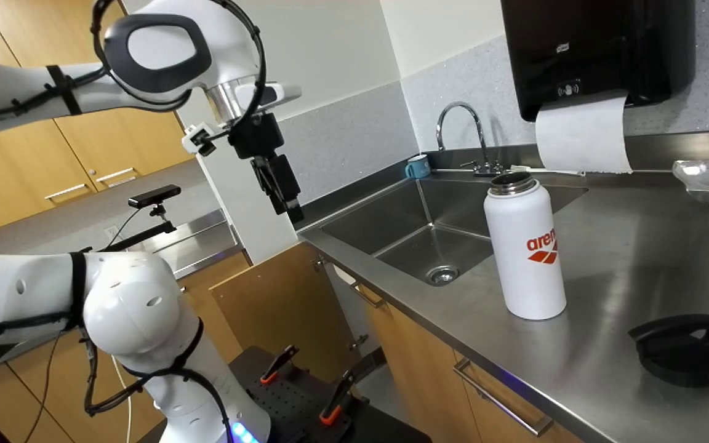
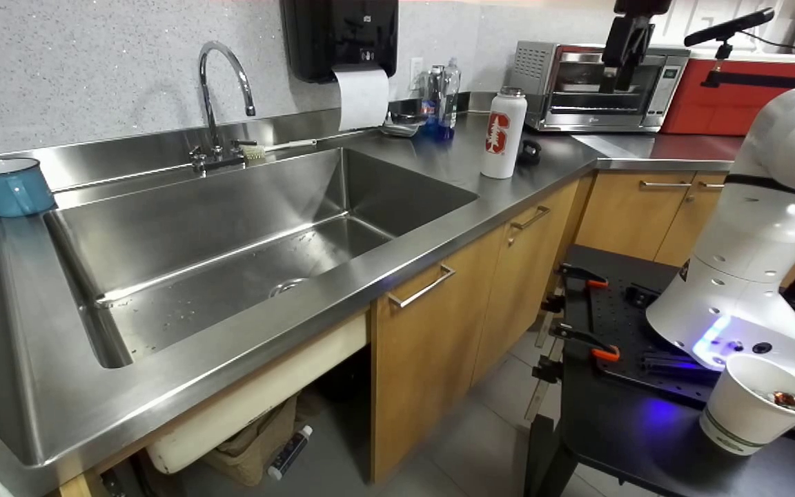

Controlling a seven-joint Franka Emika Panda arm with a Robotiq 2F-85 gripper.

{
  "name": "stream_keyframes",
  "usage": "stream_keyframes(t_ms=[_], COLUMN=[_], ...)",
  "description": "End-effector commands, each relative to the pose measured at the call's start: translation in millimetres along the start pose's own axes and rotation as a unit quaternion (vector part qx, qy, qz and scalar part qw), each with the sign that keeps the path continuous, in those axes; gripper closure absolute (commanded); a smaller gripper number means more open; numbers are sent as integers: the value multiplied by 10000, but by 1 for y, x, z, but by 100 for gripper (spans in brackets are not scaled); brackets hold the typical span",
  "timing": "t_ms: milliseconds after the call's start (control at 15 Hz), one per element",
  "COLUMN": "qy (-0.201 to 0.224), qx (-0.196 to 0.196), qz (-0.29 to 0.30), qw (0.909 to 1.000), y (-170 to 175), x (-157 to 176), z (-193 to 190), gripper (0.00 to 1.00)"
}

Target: Put the black lid on top of the white bottle

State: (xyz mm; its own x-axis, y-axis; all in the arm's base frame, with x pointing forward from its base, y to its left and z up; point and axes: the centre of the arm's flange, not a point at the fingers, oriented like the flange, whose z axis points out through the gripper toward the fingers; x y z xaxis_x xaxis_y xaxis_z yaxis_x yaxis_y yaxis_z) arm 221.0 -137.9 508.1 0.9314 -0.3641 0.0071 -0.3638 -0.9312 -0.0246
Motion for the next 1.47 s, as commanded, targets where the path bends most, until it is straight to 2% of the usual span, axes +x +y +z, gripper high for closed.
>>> stream_keyframes(t_ms=[0, 200, 333, 400, 800, 867, 1067, 1200, 1400], qy=[103, 438, 752, 668, 691, 797, 831, 797, 707], qx=[-105, -201, -340, -129, -150, -305, -580, -915, -1036], qz=[998, 1766, 2223, 1815, 1844, 2099, 2669, 2794, 2890], qw=[9949, 9831, 9715, 9810, 9803, 9740, 9584, 9525, 9491], y=[70, 128, 151, 135, 138, 147, 201, 237, 287], x=[5, 10, 13, -4, -2, 8, 37, 47, 63], z=[26, 40, 42, 34, 35, 37, 33, 28, 25], gripper=[0, 0, 0, 0, 0, 0, 0, 0, 0])
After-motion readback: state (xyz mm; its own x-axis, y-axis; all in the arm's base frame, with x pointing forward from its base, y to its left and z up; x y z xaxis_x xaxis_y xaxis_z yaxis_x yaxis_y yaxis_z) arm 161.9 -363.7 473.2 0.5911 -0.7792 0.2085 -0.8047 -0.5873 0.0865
